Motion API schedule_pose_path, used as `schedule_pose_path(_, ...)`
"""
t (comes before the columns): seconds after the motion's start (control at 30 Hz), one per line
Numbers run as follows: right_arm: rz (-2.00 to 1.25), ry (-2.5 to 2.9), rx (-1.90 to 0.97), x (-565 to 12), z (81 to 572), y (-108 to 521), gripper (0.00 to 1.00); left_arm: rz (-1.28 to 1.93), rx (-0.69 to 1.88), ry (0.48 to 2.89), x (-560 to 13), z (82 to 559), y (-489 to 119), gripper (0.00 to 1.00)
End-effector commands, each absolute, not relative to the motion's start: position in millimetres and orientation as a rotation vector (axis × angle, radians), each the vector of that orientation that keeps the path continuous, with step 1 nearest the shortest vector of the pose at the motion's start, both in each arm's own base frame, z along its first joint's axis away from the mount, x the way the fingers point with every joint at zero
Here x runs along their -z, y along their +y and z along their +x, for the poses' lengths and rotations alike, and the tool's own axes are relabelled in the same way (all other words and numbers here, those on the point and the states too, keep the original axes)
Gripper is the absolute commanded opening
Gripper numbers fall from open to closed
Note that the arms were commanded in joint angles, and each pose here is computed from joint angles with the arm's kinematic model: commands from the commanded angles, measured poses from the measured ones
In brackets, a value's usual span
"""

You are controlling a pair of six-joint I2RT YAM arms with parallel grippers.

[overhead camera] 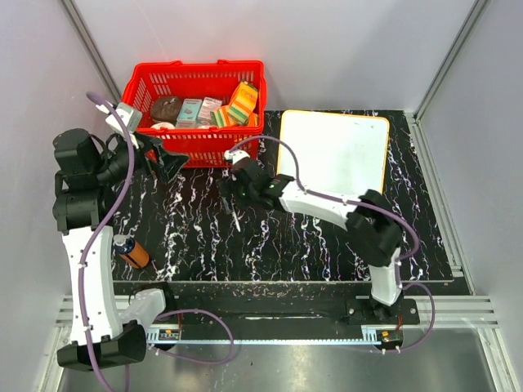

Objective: Write a sentence on the whiteboard
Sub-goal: Pick up the whiteboard marker from the center of the board.

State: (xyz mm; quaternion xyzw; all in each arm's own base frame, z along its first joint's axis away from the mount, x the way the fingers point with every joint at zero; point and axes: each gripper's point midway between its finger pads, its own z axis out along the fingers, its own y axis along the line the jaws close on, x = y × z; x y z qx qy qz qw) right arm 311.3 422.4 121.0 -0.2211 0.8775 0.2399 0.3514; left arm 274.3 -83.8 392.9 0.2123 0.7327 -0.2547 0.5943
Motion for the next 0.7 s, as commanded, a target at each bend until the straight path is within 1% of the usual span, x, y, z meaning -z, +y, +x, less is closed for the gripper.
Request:
schedule_pose_path(0.0, -0.632, 2.279, -0.592, -116.5, 318.5, 446.2, 0.78, 0.489, 0.559, 1.7, -402.6, 260.1, -82.4, 0.99)
schedule_pose_path(0.03, -0.653, 2.328, -0.552, -95.3, 316.7, 445.6, 0.74, 0.489, 0.56, 1.701, -401.1, 258.9, -82.6, 0.99)
schedule_pose_path(0.07, -0.654, 2.339, -0.536, -90.4, 318.6, 446.4, 0.69, 0.494, 0.557, 1.696, -401.8, 255.2, -83.3, 0.99)
schedule_pose_path(0.1, -0.647, 2.334, -0.536, -92.2, 322.2, 451.3, 0.66, 0.5, 0.558, 1.694, -401.3, 253.5, -84.1, 0.99)
schedule_pose_path(0.13, -0.66, 2.363, -0.51, -77.8, 322.0, 450.3, 0.64, 0.51, 0.57, 1.698, -399.0, 250.5, -85.9, 0.99)
schedule_pose_path(0.27, -0.665, 2.392, -0.468, -59.3, 326.0, 452.7, 0.62, 0.524, 0.594, 1.717, -389.7, 245.7, -88.6, 0.99)
schedule_pose_path(0.37, -0.676, 2.417, -0.438, -43.9, 327.3, 454.0, 0.55, 0.528, 0.605, 1.735, -380.4, 245.5, -89.2, 0.99)
schedule_pose_path(0.4, -0.677, 2.419, -0.436, -41.1, 328.3, 455.4, 0.51, 0.532, 0.6, 1.735, -379.4, 246.1, -88.8, 0.99)
schedule_pose_path(0.43, -0.678, 2.433, -0.42, -32.9, 328.5, 454.4, 0.42, 0.53, 0.595, 1.738, -377.8, 246.5, -88.1, 0.99)
schedule_pose_path(0.57, -0.688, 2.459, -0.407, -16.5, 327.6, 455.2, 0.4, 0.506, 0.586, 1.762, -372.2, 251.6, -84.3, 0.99)
schedule_pose_path(0.63, -0.704, 2.481, -0.39, -5.9, 325.4, 454.3, 0.3, 0.509, 0.585, 1.758, -373.9, 251.2, -84.5, 0.99)
schedule_pose_path(0.67, -0.704, 2.489, -0.374, -1.8, 325.5, 452.5, 0.16, 0.51, 0.585, 1.754, -375.9, 251.1, -84.8, 0.99)
